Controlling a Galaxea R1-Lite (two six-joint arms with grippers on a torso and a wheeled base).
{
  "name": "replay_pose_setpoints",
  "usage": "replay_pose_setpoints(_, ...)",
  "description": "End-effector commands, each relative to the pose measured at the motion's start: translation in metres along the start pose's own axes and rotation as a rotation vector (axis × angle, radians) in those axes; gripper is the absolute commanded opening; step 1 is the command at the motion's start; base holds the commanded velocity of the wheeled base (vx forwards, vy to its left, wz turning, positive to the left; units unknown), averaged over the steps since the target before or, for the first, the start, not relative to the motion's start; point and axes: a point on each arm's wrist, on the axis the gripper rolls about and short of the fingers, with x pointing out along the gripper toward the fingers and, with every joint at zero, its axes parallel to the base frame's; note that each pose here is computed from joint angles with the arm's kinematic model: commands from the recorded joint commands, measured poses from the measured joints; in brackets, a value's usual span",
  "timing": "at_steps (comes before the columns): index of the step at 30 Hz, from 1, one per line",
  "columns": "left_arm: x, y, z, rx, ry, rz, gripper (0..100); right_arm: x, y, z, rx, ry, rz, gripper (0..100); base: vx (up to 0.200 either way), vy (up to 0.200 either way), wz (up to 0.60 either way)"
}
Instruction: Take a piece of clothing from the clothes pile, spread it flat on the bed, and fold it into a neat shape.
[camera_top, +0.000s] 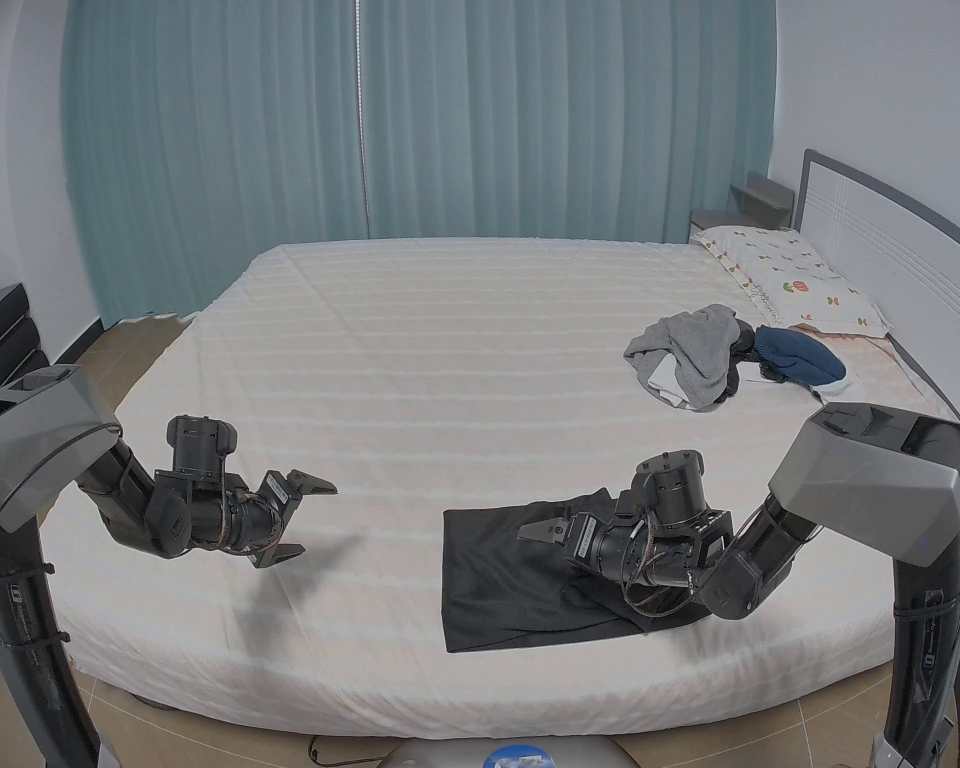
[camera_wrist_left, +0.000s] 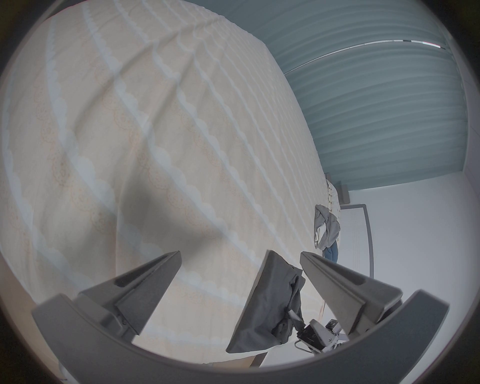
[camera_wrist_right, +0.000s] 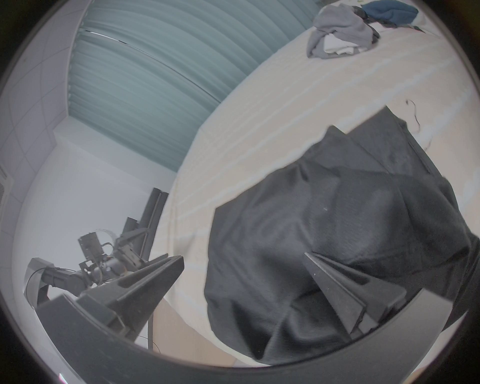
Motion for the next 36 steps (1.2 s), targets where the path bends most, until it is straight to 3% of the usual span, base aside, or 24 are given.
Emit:
replay_pose_setpoints(1,0.001,0.001,0.0,-0.001,-0.001,0.003,100,0.002,-0.01,0.006,0.01,-0.031,-0.033,100,0.0,0.0,0.0)
replay_pose_setpoints(13,0.002,0.002,-0.001,0.017,0.001,0.01,100,-0.019,-0.049,0.072,0.042,-0.226,-0.096,100,0.0,0.0,0.0)
replay_pose_setpoints(22,0.003,0.002,-0.002,0.02,0.003,0.011,100,-0.031,-0.06,0.089,0.056,-0.276,-0.114,100,0.0,0.0,0.0)
replay_pose_setpoints(30,0.003,0.002,-0.002,0.021,-0.005,0.017,100,-0.044,-0.064,0.089,0.035,-0.265,-0.137,100,0.0,0.0,0.0)
replay_pose_setpoints(34,0.003,0.002,-0.002,0.021,-0.005,0.017,100,-0.059,-0.048,0.089,0.015,-0.266,-0.107,100,0.0,0.0,0.0)
replay_pose_setpoints(36,0.003,0.002,-0.002,0.021,-0.005,0.017,100,-0.064,-0.036,0.079,0.006,-0.216,-0.078,100,0.0,0.0,0.0)
